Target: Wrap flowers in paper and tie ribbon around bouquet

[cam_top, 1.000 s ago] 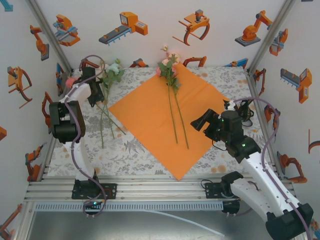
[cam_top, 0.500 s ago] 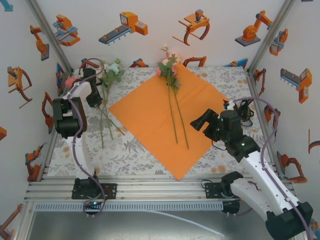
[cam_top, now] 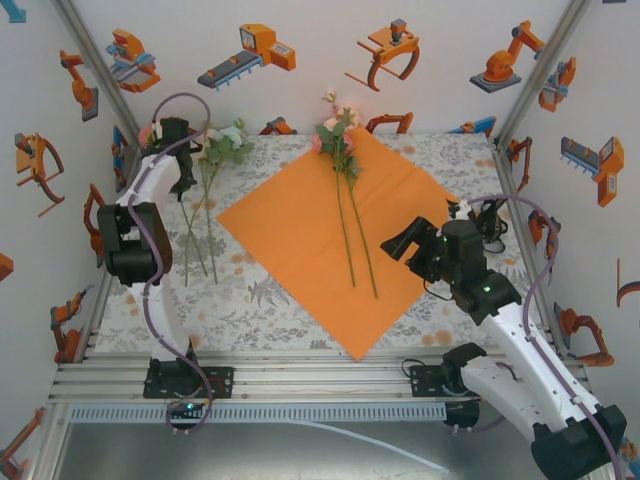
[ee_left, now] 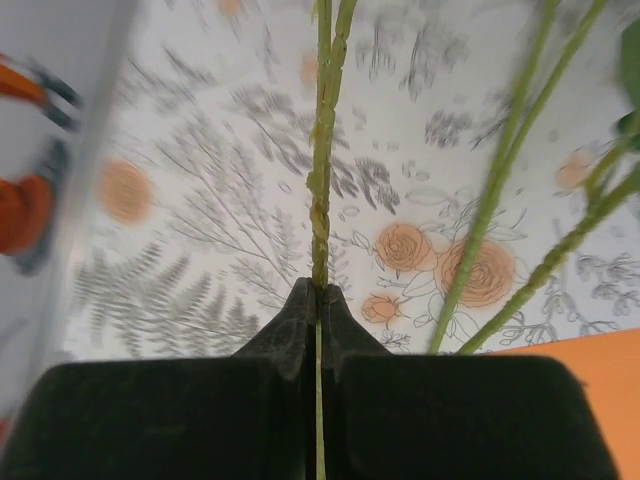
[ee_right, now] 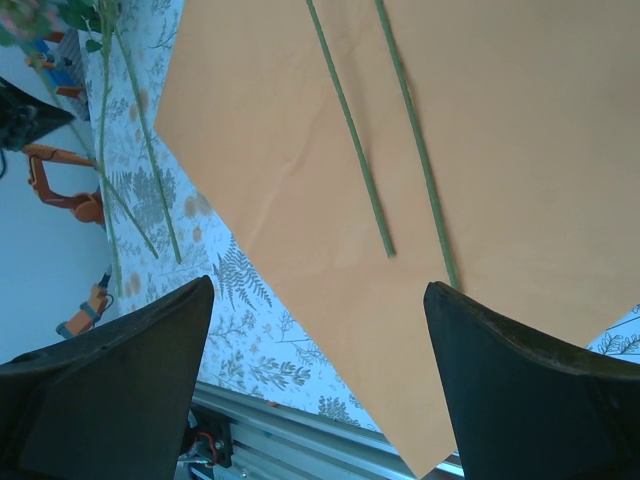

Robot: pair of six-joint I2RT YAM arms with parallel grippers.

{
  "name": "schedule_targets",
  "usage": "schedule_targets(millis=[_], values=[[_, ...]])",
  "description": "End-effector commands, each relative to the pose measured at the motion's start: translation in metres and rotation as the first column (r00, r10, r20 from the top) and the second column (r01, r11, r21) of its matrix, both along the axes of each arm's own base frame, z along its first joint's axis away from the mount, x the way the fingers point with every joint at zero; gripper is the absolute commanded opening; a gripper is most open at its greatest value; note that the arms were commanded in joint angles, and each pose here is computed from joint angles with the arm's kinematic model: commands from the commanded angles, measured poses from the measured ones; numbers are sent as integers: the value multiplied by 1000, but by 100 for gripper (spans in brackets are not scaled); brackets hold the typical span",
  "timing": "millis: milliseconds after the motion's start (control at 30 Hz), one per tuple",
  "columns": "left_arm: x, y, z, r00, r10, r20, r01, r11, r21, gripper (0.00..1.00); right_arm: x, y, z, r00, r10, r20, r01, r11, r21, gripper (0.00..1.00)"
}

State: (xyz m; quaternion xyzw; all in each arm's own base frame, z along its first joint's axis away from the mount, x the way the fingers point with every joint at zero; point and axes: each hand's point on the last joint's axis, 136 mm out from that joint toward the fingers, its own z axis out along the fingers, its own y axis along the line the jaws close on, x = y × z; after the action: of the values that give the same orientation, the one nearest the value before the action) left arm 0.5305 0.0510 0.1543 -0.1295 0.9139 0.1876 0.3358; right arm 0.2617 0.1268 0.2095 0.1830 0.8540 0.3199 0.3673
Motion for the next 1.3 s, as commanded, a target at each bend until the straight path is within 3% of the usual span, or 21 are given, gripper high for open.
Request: schedule_targets(millis=[0,133,300,367,433,500,567,767,833,967,1167,1267], values=[[9,-11,89,989,-74,130,35,959,280,0,1,3,17,999,3,38,-4,1000,29,78],[10,-27,131,982,-113,152,29,881,472,0,1,3,17,999,0,42,-2,999,33,78],[0,-59,171,956,-197,215,83,891,446,0,2,3,18,999,0,44,-1,1000,31,78],[-8,-82,181,937,-243,250,164,940,299,0,2,3,18,999,-2,43,1,1000,30,78],[-14,-118,176,911,-281,302,288,957,23,0,3,3,17,999,-4,44,3,1000,29,78],[-18,-167,169,878,-311,363,413,876,-248,0,5,3,18,999,-8,49,7,1000,28,78],[-18,-218,157,859,-313,406,484,755,-443,0,6,4,20,999,-6,49,4,1000,28,78],[-12,-351,113,834,-343,432,552,496,-670,0,0,1,20,999,-1,37,0,1000,22,78],[-14,-390,103,820,-375,433,568,439,-696,0,-3,-1,17,999,-7,35,7,1000,22,78],[-25,-456,85,789,-445,424,595,383,-706,0,-9,-5,13,999,-21,34,20,999,32,78],[-39,-493,27,802,-491,340,556,402,-728,0,-17,-12,9,999,-33,29,33,999,10,78],[-39,-501,6,776,-535,334,589,428,-685,0,-18,-13,8,999,-34,30,34,999,6,78]])
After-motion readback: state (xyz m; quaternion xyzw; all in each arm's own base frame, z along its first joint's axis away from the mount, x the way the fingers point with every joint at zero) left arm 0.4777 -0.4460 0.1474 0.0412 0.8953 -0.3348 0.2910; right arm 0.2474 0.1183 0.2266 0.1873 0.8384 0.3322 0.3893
